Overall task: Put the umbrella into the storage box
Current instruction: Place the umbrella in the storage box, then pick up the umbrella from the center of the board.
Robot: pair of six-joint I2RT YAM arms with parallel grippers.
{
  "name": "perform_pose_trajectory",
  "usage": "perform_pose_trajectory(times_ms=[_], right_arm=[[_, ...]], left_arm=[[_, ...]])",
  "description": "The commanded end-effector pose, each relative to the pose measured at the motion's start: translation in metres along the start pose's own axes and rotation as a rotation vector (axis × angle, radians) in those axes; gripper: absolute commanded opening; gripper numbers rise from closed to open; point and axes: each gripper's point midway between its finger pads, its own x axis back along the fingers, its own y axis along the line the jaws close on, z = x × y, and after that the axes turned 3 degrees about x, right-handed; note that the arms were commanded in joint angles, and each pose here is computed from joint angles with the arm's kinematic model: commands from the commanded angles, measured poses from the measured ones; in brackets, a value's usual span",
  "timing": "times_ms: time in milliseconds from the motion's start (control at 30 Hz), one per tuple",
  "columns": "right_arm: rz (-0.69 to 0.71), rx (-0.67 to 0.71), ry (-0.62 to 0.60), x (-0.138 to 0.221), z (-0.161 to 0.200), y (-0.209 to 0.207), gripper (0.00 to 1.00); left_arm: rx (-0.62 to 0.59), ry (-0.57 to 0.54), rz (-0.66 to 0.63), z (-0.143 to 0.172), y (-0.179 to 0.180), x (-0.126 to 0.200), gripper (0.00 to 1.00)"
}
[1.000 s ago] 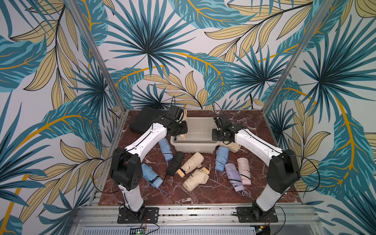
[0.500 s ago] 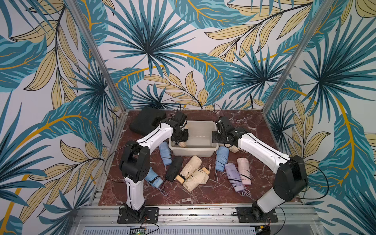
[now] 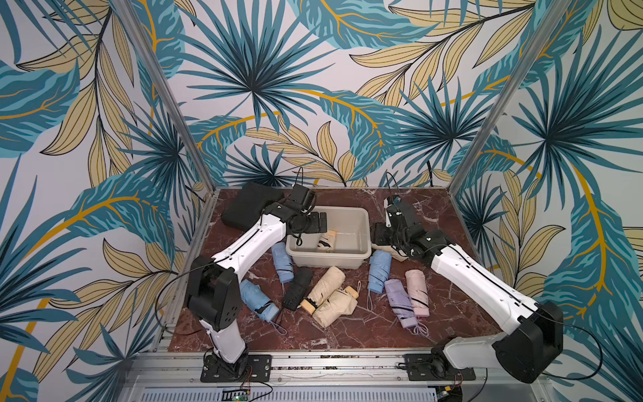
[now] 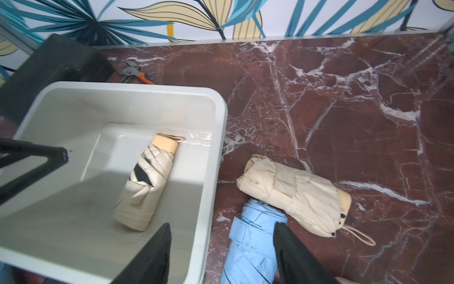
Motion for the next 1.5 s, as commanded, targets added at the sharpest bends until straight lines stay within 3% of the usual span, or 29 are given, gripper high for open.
perform_pose_trajectory(times_ms=[0,133,267,533,733,867,1067,1200,1333,1467], right_arm=[[-0.152,0.076,-0.055,0.011,-0.011,0.027,0.68],[-0.414,0.266,-0.054,0.031,-0.003,0.087,0.68],[-0.666,0.590,-0.002,0.066,0.045,0.152,0.69],[-0.842,0.864,0.043,0.078,0.108,0.170,0.68],[-0.753,0.730,0.082,0.067,0.104,0.164,0.68],[-0.613,0.600,0.099,0.054,0.094,0.149,0.68],[-0.406,0.413,0.039,0.050,0.064,0.121,0.69],[-0.250,0.329,-0.037,0.057,0.042,0.088,0.71],[-0.025,0.205,-0.078,0.069,0.026,0.028,0.71],[0.050,0.062,-0.103,0.082,0.024,-0.011,0.75]], left_arm=[[-0.009,-0.222,0.014,-0.030,-0.008,0.055,1.00],[0.011,-0.422,0.021,-0.039,0.007,0.097,1.00],[-0.001,-0.470,-0.039,-0.036,0.027,0.126,1.00],[0.181,-0.548,-0.005,-0.026,0.079,0.144,1.00],[0.107,-0.469,0.055,0.002,0.077,0.139,1.00],[0.067,-0.354,0.181,0.039,0.061,0.127,0.95],[-0.065,-0.227,0.240,0.105,0.028,0.109,0.92],[-0.209,-0.160,0.209,0.144,0.009,0.106,0.91],[-0.396,-0.064,0.154,0.188,-0.006,0.106,0.92],[-0.535,0.031,0.142,0.221,-0.029,0.089,0.92]])
